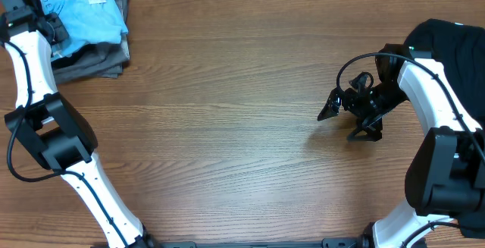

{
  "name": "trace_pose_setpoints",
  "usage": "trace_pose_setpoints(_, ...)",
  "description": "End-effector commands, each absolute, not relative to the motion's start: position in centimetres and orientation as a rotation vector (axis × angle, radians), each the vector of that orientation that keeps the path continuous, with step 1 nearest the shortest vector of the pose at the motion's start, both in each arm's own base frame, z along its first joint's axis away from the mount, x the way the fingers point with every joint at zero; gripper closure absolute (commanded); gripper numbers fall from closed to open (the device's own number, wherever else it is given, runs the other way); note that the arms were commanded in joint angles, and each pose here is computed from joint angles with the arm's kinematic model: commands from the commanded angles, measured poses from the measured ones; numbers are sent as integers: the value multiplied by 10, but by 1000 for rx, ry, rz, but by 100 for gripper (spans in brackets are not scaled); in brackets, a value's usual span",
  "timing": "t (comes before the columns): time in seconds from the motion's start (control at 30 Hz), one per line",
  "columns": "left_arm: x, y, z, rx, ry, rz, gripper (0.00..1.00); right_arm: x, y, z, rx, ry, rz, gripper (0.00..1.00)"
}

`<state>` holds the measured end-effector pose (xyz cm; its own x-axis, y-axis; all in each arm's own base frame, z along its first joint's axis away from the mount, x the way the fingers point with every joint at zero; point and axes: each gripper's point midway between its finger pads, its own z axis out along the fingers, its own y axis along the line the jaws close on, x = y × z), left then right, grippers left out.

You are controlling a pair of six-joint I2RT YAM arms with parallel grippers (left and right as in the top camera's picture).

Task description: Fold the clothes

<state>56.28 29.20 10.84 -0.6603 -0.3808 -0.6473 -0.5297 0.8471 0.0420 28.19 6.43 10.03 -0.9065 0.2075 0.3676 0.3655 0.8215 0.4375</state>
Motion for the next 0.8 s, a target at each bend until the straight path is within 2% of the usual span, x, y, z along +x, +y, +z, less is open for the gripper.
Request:
trace_pose_setpoints(0.0, 562, 299, 157, -662, 2278, 323, 77, 290, 65, 104, -432, -2725, -758, 2)
trace_pose_setpoints(0.07, 563, 294, 185, -657, 2228, 312, 70, 291, 65, 104, -431, -2728, -760, 4)
trace_pose_setpoints(0.13, 563, 283, 220, -632, 2173, 287, 55, 291, 65, 103, -430, -2732, -761, 5)
trace_pose_setpoints(0.3, 549, 249, 312, -551, 2046, 250, 28, 297, 64, 109, -448, -2771, -772, 7)
trace_pose_setpoints(0.4, 533, 225, 358, -513, 1991, 240, 0, 301, 64, 122, -431, -2836, -793, 7)
trace_pose_setpoints(0.57, 483, 173, 420, -473, 1965, 184, 0, 296, 64, 167, -383, -2998, -845, 6)
trace_pose_setpoints(0.77, 418, 84, 462, -289, 2004, -60, 0, 271, 66, 233, -304, -3232, -926, 6)
